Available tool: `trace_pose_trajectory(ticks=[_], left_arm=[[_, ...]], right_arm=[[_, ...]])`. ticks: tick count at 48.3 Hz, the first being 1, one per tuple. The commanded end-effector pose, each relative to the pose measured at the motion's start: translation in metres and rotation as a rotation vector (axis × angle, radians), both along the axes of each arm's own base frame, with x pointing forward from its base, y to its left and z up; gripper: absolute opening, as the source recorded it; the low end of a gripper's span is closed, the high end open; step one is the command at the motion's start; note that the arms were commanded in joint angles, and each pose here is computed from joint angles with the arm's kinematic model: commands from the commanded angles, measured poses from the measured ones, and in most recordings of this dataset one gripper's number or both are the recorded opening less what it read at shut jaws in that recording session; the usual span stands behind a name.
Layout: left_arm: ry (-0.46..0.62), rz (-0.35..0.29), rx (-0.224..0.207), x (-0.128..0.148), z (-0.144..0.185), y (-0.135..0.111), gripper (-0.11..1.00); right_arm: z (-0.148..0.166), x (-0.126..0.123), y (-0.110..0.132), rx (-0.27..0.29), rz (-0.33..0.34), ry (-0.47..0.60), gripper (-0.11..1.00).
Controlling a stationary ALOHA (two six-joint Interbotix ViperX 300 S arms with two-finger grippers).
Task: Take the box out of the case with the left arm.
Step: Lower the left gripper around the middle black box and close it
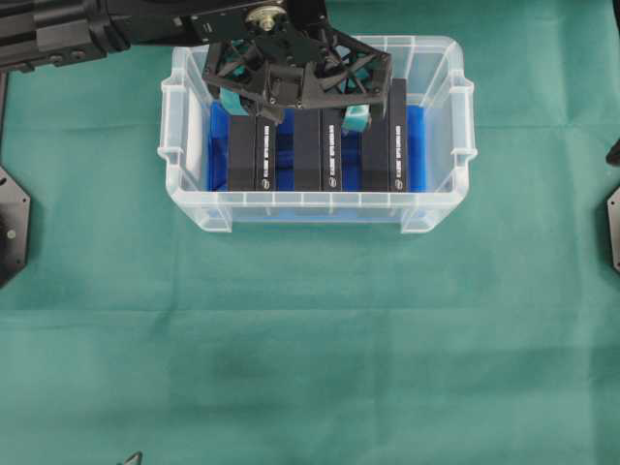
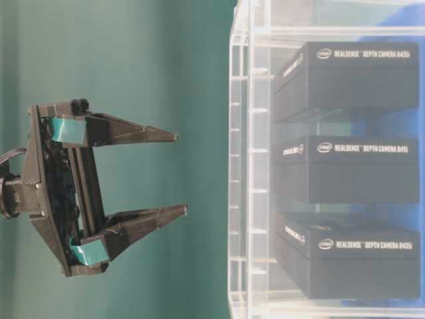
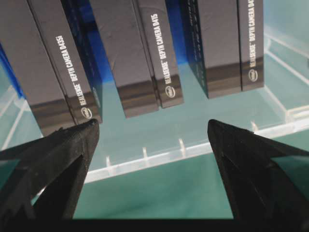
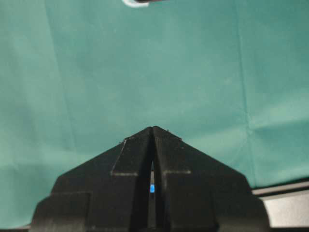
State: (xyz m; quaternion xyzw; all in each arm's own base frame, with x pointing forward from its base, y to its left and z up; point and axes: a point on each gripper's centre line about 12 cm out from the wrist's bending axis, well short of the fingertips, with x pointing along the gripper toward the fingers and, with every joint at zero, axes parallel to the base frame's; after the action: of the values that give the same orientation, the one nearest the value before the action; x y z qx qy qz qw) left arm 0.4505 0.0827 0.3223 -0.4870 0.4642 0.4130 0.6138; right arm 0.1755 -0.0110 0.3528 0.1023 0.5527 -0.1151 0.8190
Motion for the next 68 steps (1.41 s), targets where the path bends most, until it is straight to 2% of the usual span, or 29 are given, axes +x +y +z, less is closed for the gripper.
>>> trace_pose_trajectory(ticks=[1,49,68], left_arm=[[-0.044,0.002,0.008,-0.001,0.016,0.001,0.98],[-0.031,0.006,0.007,0.001,0.010,0.006,0.98],[0.006,0.010,-0.002,0.016,-0.024,0.010,0.98]], right_arm=[[0.004,0.001,0.000,-0.001,-0.003,-0.015,0.00],[0.003,0.001,0.000,-0.001,-0.003,-0.012,0.00],[0.002,0.001,0.000,-0.001,-0.003,-0.012,0.00]])
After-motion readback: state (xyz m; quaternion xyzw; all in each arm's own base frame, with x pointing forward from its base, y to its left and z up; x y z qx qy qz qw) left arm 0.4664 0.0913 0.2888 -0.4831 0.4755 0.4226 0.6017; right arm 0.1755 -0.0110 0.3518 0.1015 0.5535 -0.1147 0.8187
